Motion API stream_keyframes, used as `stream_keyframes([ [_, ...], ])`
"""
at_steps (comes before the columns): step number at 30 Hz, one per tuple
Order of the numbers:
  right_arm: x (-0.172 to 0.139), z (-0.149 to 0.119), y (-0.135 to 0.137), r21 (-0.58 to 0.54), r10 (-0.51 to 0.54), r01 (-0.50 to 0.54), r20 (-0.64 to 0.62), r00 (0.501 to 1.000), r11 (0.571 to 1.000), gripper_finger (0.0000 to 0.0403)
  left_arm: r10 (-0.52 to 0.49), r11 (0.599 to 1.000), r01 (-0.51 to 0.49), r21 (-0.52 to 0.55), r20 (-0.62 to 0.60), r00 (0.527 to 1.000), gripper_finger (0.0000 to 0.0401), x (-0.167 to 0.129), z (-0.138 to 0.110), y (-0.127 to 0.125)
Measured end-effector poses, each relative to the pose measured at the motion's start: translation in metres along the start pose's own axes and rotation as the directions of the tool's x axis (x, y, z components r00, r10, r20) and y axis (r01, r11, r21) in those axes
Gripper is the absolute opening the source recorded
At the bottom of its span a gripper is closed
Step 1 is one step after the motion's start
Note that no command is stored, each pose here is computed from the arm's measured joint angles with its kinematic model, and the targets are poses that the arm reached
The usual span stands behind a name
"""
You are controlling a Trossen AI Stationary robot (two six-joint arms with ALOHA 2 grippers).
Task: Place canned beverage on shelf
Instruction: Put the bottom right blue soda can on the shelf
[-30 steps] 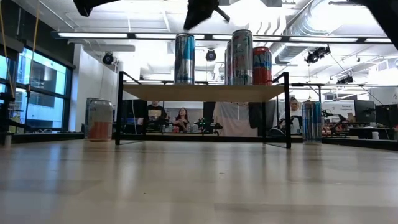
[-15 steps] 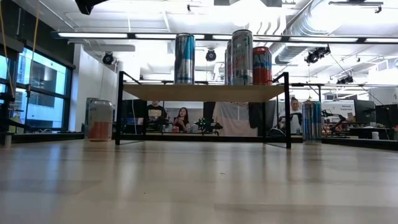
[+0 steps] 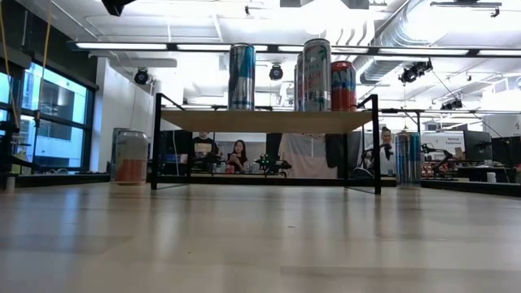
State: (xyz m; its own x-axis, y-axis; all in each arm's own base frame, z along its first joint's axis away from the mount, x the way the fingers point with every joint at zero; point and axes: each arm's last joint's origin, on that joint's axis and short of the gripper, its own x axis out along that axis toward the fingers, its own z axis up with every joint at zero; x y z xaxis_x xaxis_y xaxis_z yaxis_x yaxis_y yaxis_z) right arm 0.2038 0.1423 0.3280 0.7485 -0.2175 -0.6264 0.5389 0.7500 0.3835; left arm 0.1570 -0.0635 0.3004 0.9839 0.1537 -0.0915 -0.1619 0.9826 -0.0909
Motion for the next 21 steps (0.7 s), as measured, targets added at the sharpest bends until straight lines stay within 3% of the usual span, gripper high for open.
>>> stream_keyframes([
  [3, 0.004, -0.008, -0.009, 0.001, 0.090, -0.090, 0.033, 0.995, 0.996, 0.0000, 0.014, 0.999, -0.014, 0.038, 0.001, 1.000, 0.0319, 0.001, 0.000, 0.001],
  [6, 0.008, -0.009, -0.016, -0.020, 0.128, -0.127, 0.059, 0.990, 0.992, 0.0000, 0.085, 0.996, -0.085, -0.010, -0.008, 0.996, 0.0319, 0.007, -0.003, 0.002],
  [12, 0.009, -0.006, -0.022, -0.119, 0.138, -0.131, 0.055, 0.989, 0.984, 0.0000, 0.248, 0.967, -0.251, -0.043, -0.058, 0.967, 0.0319, 0.033, -0.022, -0.003],
  [15, 0.010, -0.002, -0.021, -0.158, 0.137, -0.126, 0.061, 0.989, 0.979, 0.0000, 0.417, 0.904, -0.417, -0.092, -0.023, 0.909, 0.0319, 0.051, -0.032, -0.005],
  [21, 0.017, 0.006, -0.026, -0.124, 0.104, -0.094, 0.074, 0.992, 0.988, 0.0000, 0.698, 0.715, -0.695, -0.072, 0.028, 0.715, 0.0319, 0.093, -0.035, 0.000],
])
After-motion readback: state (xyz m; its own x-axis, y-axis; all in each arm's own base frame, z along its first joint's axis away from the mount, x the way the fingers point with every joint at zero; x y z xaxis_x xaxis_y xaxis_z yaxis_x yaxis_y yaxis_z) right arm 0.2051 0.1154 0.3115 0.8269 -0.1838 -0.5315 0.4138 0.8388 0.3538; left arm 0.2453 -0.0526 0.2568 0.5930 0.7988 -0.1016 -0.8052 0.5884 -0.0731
